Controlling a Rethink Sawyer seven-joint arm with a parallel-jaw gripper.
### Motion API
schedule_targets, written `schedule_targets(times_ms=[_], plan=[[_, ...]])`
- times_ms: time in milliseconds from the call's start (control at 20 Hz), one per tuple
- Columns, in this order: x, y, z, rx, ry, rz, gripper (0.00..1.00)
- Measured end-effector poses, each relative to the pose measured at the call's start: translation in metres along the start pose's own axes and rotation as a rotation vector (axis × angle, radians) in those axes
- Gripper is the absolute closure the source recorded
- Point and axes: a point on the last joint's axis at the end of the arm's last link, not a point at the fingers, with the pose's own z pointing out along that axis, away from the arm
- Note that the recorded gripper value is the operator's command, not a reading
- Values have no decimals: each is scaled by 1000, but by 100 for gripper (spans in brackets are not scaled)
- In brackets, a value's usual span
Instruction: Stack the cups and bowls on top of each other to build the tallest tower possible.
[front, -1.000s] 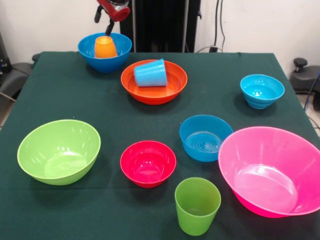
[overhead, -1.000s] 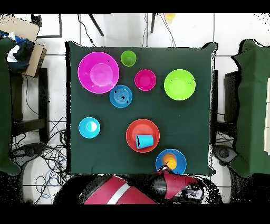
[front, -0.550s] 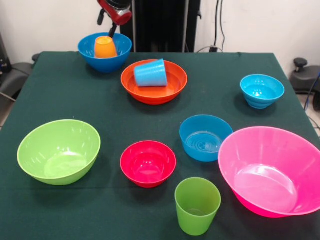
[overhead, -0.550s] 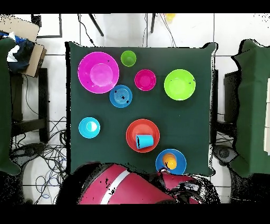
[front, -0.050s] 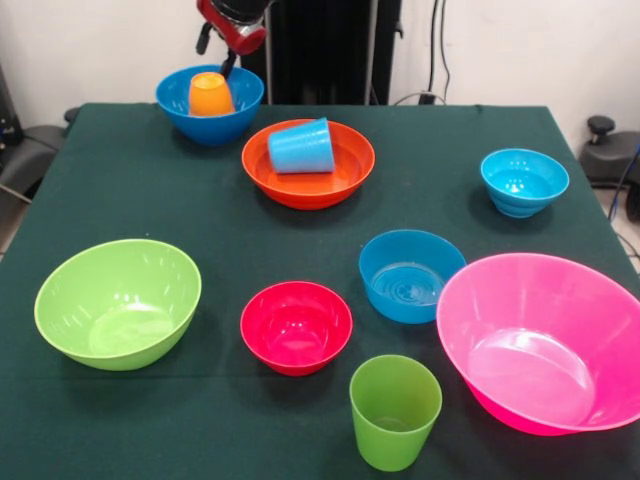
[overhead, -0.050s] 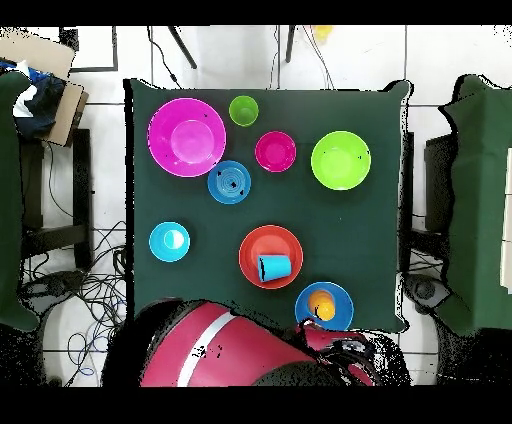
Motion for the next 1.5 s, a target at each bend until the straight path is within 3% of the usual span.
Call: schedule_targets(times_ms=[400, 1050, 1500], plan=[[-1, 3, 5, -10, -26, -20, 0], [-21, 8, 33, -23, -107, -70, 0], [-28, 16, 32, -37, -139, -87, 0]])
